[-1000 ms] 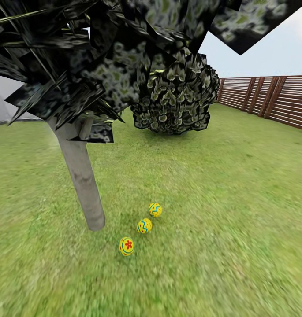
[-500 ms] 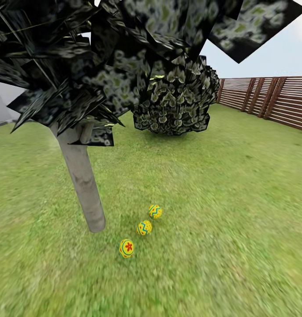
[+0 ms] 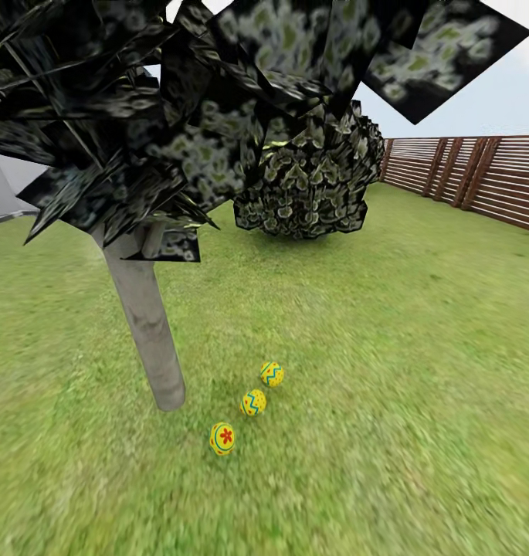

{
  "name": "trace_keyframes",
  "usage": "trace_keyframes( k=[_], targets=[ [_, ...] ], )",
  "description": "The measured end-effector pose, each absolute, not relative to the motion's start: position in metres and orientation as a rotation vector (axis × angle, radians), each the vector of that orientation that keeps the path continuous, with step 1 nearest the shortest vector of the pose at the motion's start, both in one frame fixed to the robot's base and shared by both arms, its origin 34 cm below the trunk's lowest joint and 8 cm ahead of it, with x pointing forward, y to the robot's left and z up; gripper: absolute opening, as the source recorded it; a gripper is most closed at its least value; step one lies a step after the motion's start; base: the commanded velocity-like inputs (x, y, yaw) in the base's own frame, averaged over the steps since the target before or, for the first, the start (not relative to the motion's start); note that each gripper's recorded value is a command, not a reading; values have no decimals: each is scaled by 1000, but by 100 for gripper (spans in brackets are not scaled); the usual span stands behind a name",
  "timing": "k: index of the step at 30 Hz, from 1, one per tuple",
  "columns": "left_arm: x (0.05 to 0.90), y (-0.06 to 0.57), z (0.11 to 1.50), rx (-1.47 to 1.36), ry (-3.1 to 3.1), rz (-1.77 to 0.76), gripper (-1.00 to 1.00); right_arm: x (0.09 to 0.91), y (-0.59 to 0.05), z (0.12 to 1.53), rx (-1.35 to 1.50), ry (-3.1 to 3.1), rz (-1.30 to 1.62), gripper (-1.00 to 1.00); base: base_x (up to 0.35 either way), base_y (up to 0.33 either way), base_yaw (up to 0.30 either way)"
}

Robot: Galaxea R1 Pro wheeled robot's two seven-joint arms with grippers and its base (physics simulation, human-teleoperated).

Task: Take the three Easter eggs out of the wicker basket on the lawn in the garden, then place them on the lawn next to a single tree (choose any tree) so that all three eggs are next to the same tree and none are left in the basket.

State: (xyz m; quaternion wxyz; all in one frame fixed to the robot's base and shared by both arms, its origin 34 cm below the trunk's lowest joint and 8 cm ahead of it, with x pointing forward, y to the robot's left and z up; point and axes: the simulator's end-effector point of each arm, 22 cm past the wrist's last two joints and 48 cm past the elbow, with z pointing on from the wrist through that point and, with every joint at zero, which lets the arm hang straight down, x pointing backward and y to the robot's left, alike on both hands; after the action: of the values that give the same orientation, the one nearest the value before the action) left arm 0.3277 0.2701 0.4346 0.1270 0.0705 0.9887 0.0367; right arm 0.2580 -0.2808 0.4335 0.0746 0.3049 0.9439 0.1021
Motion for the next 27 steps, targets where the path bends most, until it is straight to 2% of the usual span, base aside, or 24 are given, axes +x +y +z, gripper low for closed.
trace_keyframes(
  k=[27],
  targets=[
    [318, 270, 477, 207, 2892, 104, 100, 259, -281, 478, 915, 2833, 307, 100, 0, 0, 0]
  ],
)
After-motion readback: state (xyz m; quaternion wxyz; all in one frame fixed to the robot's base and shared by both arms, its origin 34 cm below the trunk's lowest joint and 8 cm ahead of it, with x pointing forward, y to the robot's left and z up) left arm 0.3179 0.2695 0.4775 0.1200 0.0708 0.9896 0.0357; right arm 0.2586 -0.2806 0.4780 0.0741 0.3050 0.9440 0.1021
